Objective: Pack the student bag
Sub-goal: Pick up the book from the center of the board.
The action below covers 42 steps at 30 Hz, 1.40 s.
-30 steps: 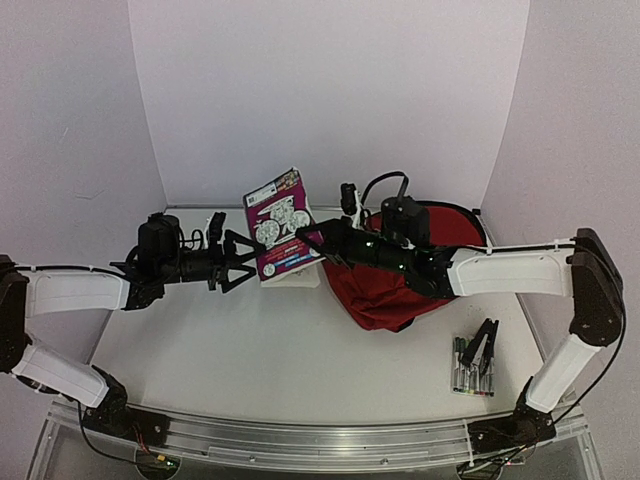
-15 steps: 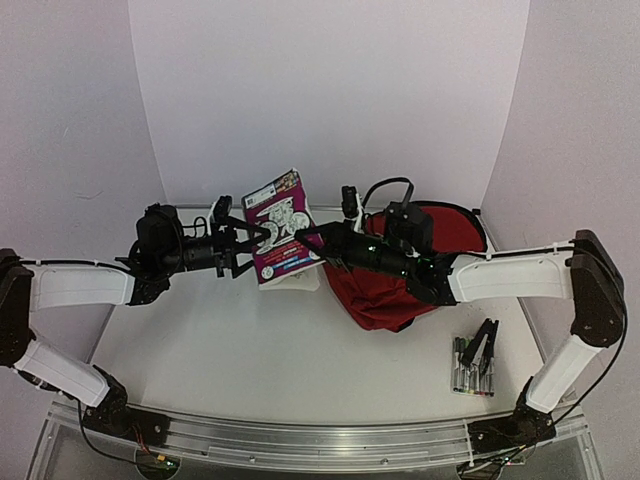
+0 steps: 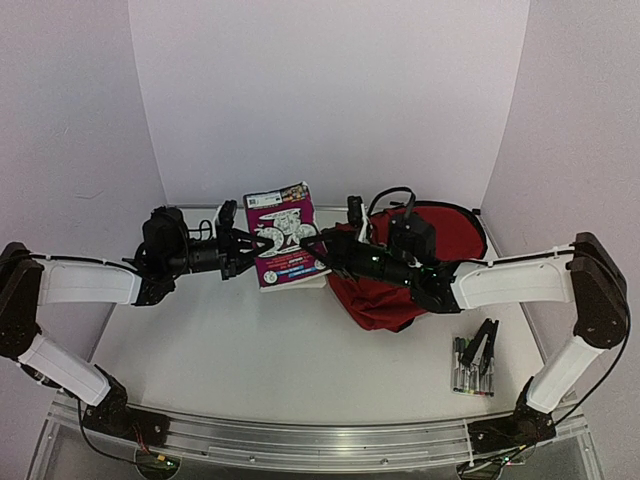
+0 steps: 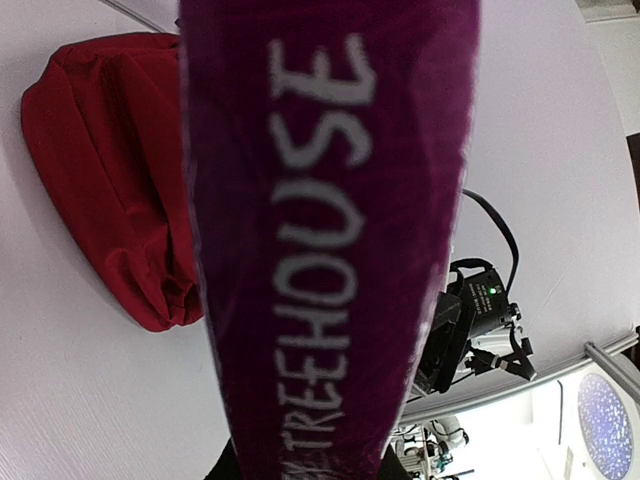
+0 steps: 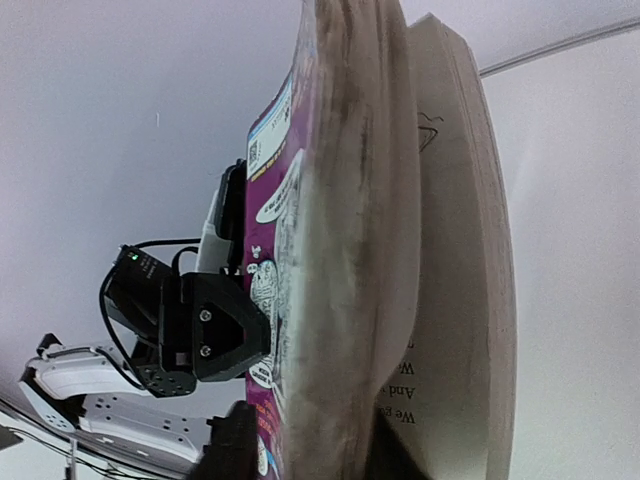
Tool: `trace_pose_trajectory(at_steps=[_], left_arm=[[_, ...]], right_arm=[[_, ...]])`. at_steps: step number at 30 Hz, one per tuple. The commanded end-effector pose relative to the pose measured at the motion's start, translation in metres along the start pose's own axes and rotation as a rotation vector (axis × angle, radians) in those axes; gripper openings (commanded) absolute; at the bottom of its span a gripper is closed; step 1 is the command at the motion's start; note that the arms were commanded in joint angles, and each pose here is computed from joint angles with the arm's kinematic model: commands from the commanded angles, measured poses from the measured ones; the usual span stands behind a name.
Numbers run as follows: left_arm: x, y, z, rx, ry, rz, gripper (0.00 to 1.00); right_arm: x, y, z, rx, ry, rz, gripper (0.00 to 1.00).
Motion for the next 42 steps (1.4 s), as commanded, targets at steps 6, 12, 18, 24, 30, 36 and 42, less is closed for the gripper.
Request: trace_pose_trajectory(at_steps=[6,12,18,24,30,36,42], left_arm=[[0.009,-0.001,0.016,-0.15,0.117,-0.155,0.0],[0.013,-0.021,0.054,-0.255,0.355,-0.165,0.0],[0.009,-0.046,0.084,-0.264,0.556,-0.04,0.0],[-0.011,-0.055,0.117,-0.251,0.733,-0.026,0.0],[-0.017,-0.07,0.128,-0.284,0.781,0.029,0.0],[-0.019,-0.074,0.128,-0.298,0.792,0.039,0.0],[-0.022,-0.072,0.125,-0.322,0.779,0.012,0.0]], right_arm=[[0.035,0.001,-0.04,0.324,0.067,0.286,0.98],[0.049,0.008,-0.029,0.495,0.344,0.183,0.98],[0.054,0.03,-0.018,0.542,0.484,-0.008,0.98],[0.052,0.044,-0.017,0.55,0.542,-0.118,0.98],[0.047,0.034,0.0,0.504,0.646,-0.152,0.98],[0.052,0.048,0.01,0.431,0.691,-0.323,0.73],[0.062,0.063,0.012,0.403,0.701,-0.443,0.4]])
Point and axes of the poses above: each gripper's point midway between its finger pads, its own x axis back along the fingers, its own y axis along the line the jaws close on, z = x × y, the point moved 6 cm from there along x, back along the fingers, and after that the axes turned 11 degrees about x, right-handed, at the moved point
